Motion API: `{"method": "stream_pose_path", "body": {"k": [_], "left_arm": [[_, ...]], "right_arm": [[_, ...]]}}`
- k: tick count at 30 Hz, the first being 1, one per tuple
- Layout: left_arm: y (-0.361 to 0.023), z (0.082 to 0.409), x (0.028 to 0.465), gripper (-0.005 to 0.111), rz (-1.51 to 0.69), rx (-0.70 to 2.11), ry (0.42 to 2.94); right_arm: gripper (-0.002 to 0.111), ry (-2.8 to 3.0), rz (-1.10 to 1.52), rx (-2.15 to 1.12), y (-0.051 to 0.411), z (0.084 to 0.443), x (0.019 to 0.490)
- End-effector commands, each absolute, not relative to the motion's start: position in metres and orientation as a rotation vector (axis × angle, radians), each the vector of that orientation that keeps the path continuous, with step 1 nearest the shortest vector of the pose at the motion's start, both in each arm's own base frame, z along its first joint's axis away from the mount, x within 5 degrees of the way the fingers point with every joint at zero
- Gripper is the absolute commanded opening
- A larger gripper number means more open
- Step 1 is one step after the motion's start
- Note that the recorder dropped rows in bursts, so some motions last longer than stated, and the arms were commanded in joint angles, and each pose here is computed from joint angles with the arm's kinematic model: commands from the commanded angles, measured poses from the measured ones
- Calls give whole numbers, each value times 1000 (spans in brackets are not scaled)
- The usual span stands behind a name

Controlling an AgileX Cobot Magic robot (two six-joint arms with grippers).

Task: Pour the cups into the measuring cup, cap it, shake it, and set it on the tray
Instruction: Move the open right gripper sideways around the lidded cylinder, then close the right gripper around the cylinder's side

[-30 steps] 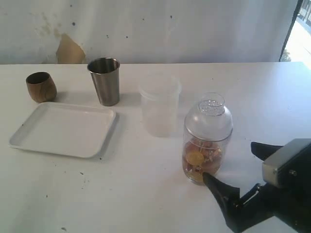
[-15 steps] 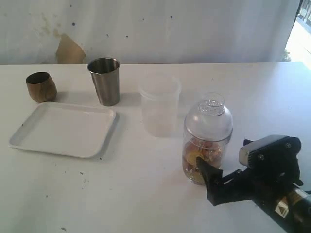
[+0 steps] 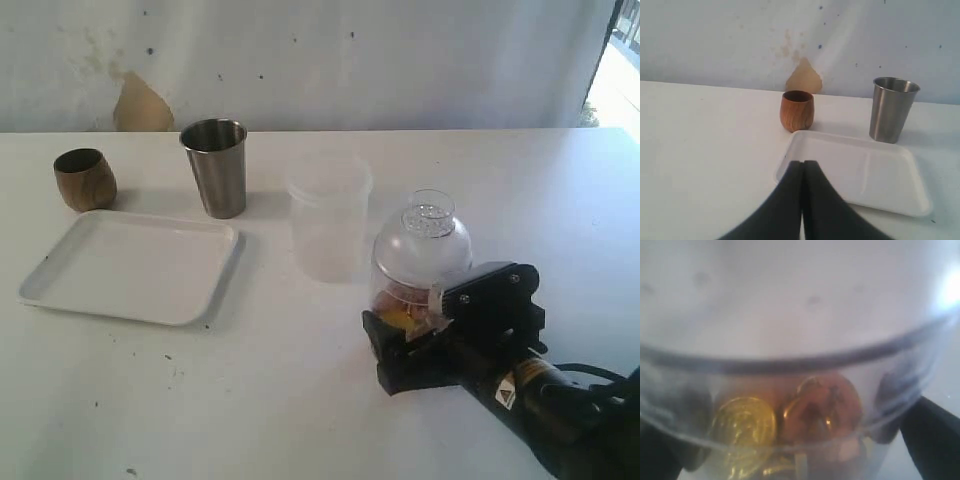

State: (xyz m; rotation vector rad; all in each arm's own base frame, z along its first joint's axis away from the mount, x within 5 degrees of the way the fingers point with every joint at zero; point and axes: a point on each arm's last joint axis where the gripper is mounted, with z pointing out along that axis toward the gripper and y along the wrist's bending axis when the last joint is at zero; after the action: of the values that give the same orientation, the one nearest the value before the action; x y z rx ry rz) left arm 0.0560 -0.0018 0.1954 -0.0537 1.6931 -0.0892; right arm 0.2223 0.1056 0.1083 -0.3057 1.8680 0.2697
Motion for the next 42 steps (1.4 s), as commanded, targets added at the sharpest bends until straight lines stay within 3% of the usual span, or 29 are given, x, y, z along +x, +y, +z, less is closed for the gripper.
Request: {"method": "stream_pose_path", "body": {"k": [1, 42], "left_arm": [[-2, 195, 56, 0, -89, -53, 1679], [-2, 195, 56, 0, -89, -53, 1679]], "right_arm": [[105, 1830, 276, -291, 111, 110, 234], [101, 1815, 348, -340, 123, 109, 242]]}}
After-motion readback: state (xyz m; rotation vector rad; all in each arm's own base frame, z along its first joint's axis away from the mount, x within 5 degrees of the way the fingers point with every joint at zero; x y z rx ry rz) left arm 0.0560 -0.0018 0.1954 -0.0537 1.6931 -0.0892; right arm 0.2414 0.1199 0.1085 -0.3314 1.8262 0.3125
